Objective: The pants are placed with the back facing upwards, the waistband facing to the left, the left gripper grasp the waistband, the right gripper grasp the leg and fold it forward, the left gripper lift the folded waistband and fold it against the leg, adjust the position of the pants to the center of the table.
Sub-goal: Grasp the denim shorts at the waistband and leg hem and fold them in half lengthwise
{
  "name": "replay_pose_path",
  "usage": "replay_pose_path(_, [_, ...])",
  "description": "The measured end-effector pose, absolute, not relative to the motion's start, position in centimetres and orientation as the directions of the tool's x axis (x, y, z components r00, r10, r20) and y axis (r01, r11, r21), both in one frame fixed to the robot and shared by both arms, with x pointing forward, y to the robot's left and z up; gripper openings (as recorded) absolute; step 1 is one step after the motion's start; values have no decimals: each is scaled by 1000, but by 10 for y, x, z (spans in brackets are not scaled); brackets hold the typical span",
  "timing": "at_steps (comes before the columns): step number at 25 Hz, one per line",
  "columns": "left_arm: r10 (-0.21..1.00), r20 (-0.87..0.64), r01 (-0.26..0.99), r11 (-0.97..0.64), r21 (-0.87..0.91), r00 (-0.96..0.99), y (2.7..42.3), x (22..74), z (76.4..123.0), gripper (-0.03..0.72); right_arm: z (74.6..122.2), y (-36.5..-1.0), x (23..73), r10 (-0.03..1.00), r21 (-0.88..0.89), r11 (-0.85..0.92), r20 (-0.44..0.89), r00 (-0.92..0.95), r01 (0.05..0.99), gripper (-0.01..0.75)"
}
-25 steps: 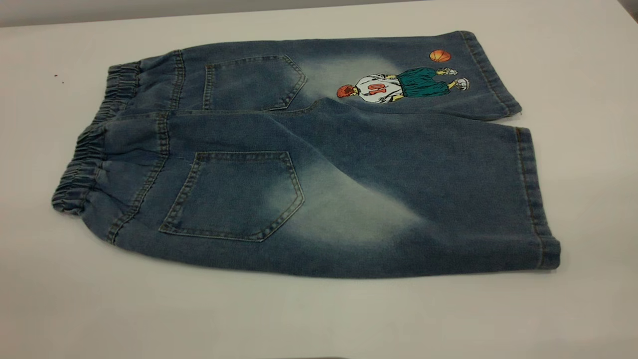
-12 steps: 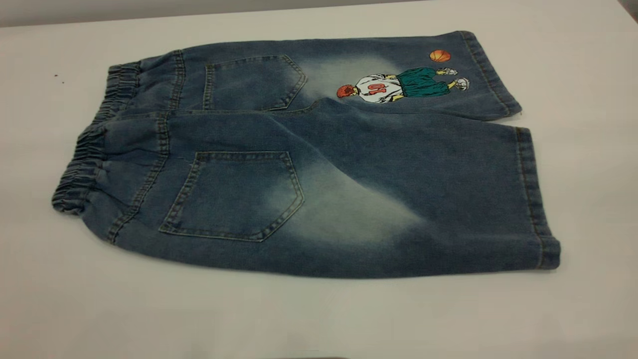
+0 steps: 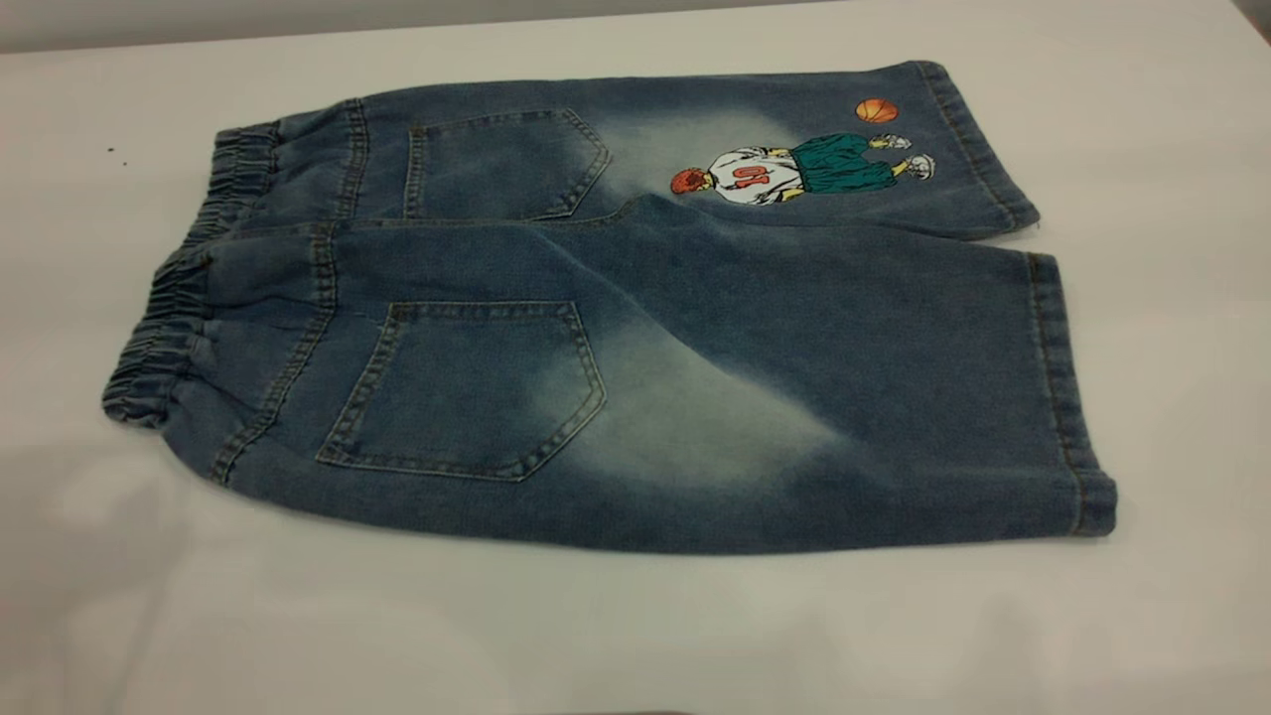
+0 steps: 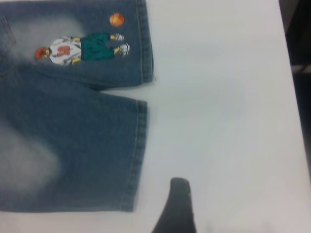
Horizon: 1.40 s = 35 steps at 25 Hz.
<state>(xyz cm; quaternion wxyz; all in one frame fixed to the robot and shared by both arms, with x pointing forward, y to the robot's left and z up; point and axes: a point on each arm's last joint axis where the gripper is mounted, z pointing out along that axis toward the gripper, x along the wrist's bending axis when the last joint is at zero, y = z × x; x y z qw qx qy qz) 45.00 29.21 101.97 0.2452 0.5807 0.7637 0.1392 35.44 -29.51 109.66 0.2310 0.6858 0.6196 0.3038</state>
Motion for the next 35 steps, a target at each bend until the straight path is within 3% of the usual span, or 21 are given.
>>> replay_pose_path(12, [954, -160, 875, 297, 381, -254, 294, 508, 931, 587, 1090, -295, 377, 987, 679, -145, 150, 57, 720, 560])
replay_pose_path(19, [966, -133, 898, 256, 357, -223, 293, 538, 909, 587, 1084, -295, 386, 987, 648, -146, 150, 63, 748, 560])
replay_pose_path(35, [979, -84, 937, 201, 285, -185, 294, 547, 847, 587, 1083, -295, 386, 987, 646, -147, 150, 64, 749, 560])
